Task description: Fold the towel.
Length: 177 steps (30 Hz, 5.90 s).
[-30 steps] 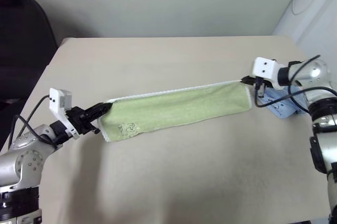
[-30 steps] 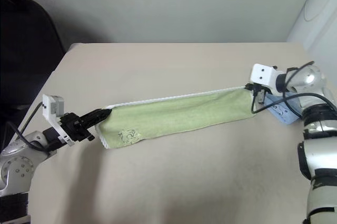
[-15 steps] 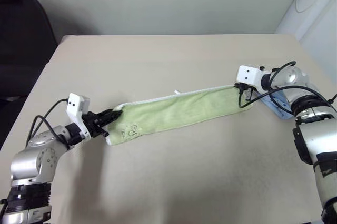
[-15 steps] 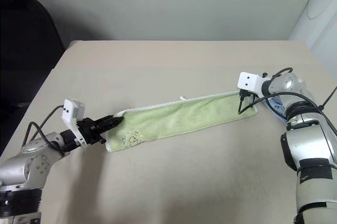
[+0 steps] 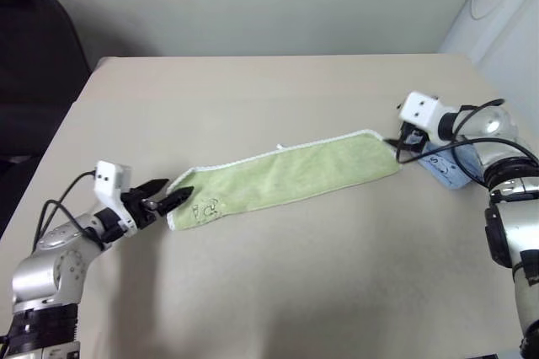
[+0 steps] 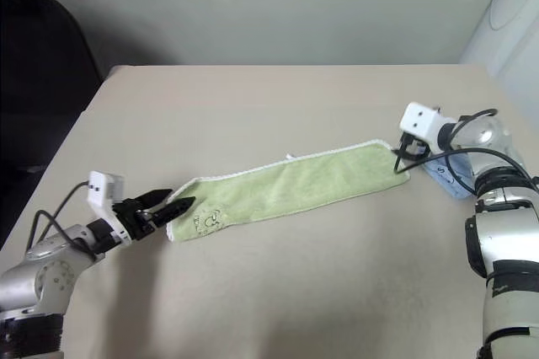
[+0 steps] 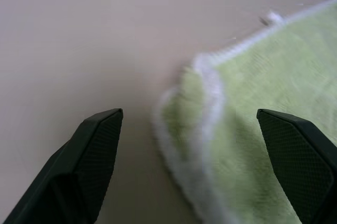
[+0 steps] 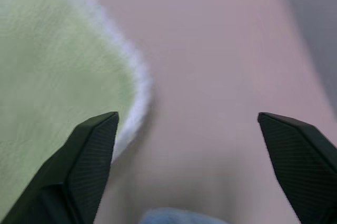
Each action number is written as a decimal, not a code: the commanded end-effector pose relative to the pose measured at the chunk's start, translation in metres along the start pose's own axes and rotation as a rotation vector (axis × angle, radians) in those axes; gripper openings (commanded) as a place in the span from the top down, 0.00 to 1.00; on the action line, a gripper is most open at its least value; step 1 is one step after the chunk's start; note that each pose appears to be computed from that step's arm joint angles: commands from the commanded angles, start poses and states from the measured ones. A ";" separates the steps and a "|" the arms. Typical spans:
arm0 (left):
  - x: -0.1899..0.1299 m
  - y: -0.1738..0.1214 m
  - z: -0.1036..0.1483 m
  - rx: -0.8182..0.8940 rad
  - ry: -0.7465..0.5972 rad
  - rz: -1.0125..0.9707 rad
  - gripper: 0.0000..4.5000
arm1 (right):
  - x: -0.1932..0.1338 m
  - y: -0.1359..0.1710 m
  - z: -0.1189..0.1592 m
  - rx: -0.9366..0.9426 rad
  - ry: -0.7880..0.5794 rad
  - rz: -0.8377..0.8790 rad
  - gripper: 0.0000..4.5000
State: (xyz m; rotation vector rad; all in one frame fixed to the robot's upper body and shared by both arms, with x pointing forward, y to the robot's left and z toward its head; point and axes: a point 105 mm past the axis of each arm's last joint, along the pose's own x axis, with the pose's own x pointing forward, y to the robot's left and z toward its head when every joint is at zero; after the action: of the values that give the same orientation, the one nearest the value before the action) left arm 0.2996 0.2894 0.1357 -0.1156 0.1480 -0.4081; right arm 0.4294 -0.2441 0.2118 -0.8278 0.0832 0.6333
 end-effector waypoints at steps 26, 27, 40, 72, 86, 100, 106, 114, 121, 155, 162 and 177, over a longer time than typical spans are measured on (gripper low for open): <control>0.014 -0.132 0.016 0.252 -0.053 -0.485 0.00 | -0.031 0.104 -0.040 1.633 -0.025 -0.071 0.01; 0.014 -0.132 0.016 0.251 -0.054 -0.485 0.00 | -0.029 0.105 -0.041 1.646 -0.022 -0.075 0.01; 0.010 -0.133 0.013 0.234 -0.066 -0.466 0.00 | 0.014 0.104 -0.052 1.763 -0.040 -0.131 0.01; 0.018 -0.128 0.014 0.239 -0.080 -0.447 0.00 | -0.057 0.034 0.034 0.971 -0.238 -0.130 0.99; 0.016 -0.132 0.012 0.225 -0.094 -0.428 0.00 | -0.001 0.162 0.076 0.194 -0.117 0.347 0.99; 0.010 -0.132 0.011 0.204 -0.100 -0.398 0.00 | 0.010 0.179 0.084 0.284 -0.165 0.411 0.48; 0.004 -0.121 0.009 0.142 -0.103 -0.344 0.00 | -0.021 0.151 0.090 0.436 -0.285 0.377 0.26; 0.002 -0.120 0.002 -0.027 -0.122 -0.314 0.00 | -0.007 0.125 0.065 0.607 -0.252 0.264 0.61; -0.006 -0.124 0.000 -0.253 -0.159 -0.280 0.00 | 0.032 0.166 0.007 0.589 -0.075 0.266 0.92; 0.037 -0.066 -0.089 -0.957 0.036 0.293 0.00 | 0.010 0.095 0.149 0.579 -0.652 0.161 0.92; 0.042 -0.058 -0.076 -0.937 -0.003 0.286 0.46 | 0.008 0.096 0.147 0.585 -0.649 0.135 0.93; 0.020 -0.029 0.007 -0.732 -0.252 0.236 0.99 | 0.001 0.097 0.139 0.596 -0.634 0.084 0.93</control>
State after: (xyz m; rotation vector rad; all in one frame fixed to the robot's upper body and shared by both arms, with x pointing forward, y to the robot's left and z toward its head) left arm 0.3086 0.2484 0.1156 -0.8922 0.1585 -0.0510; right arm 0.3580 -0.0926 0.2260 -0.0267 -0.1953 0.8779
